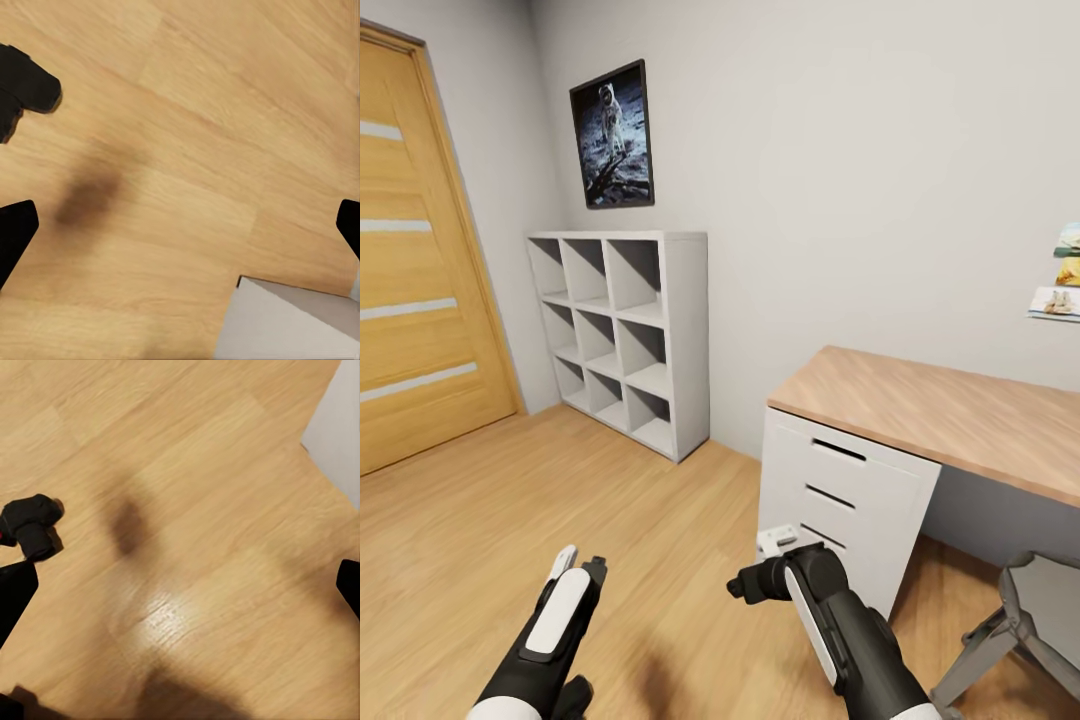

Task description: Attach the digital camera to the camera tripod in the bedroom.

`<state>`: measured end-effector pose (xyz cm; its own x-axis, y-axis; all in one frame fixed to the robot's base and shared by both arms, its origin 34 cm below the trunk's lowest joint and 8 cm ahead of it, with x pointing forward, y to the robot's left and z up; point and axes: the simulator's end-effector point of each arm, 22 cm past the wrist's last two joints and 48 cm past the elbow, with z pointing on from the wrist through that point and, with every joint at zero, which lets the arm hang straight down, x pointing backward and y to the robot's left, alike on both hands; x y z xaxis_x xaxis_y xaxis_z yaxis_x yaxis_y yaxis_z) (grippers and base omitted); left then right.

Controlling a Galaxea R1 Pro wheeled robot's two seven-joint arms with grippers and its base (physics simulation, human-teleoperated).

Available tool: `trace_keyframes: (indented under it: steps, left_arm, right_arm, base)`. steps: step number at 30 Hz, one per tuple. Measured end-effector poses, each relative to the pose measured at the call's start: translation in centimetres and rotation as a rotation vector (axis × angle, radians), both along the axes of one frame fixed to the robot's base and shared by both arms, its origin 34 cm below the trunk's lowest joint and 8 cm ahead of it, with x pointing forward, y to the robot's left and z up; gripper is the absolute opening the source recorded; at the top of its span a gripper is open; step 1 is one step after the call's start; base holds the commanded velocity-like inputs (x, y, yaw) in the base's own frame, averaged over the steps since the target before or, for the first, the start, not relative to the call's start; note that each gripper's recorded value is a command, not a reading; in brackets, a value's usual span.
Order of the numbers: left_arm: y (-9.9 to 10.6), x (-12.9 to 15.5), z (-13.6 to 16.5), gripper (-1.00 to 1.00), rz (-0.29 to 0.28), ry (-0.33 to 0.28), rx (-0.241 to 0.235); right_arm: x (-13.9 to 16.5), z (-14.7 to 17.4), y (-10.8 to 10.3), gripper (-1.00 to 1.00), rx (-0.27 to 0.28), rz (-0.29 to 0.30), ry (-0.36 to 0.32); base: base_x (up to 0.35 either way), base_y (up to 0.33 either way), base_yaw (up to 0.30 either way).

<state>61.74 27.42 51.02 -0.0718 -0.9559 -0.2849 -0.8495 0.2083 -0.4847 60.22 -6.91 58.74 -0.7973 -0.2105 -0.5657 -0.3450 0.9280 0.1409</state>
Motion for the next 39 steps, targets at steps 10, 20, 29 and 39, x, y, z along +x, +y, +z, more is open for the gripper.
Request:
trace_keyframes:
  steps: [10, 20, 29, 39]
  left_arm:
    - [0.1, -0.9, -2.5, 1.0, 0.01, 0.0, -0.012]
    - [0.8, -2.0, -5.2, 1.0, 0.073, 0.001, -0.08]
    - [0.7, -2.6, -7.4, 1.0, 0.175, -0.021, -0.149]
    - [1.5, -2.7, -8.9, 1.0, 0.29, -0.054, -0.149]
  right_arm:
    - [-0.7, -2.2, 0.1, 1.0, 0.004, 0.0, 0.015]
    - [-1.2, -4.4, 0.1, 1.0, 0.005, 0.0, 0.016]
    - [-1.9, -6.3, 0.0, 1.0, 0.004, -0.001, 0.029]
    - [-0.9, -6.7, 0.5, 1.0, 0.03, -0.001, -0.003]
  base:
    - [0.0, 0.0, 0.0]
    - [0.0, 0.0, 0.0]
    - [0.0, 0.0, 0.0]
    - [0.0, 0.0, 0.0]
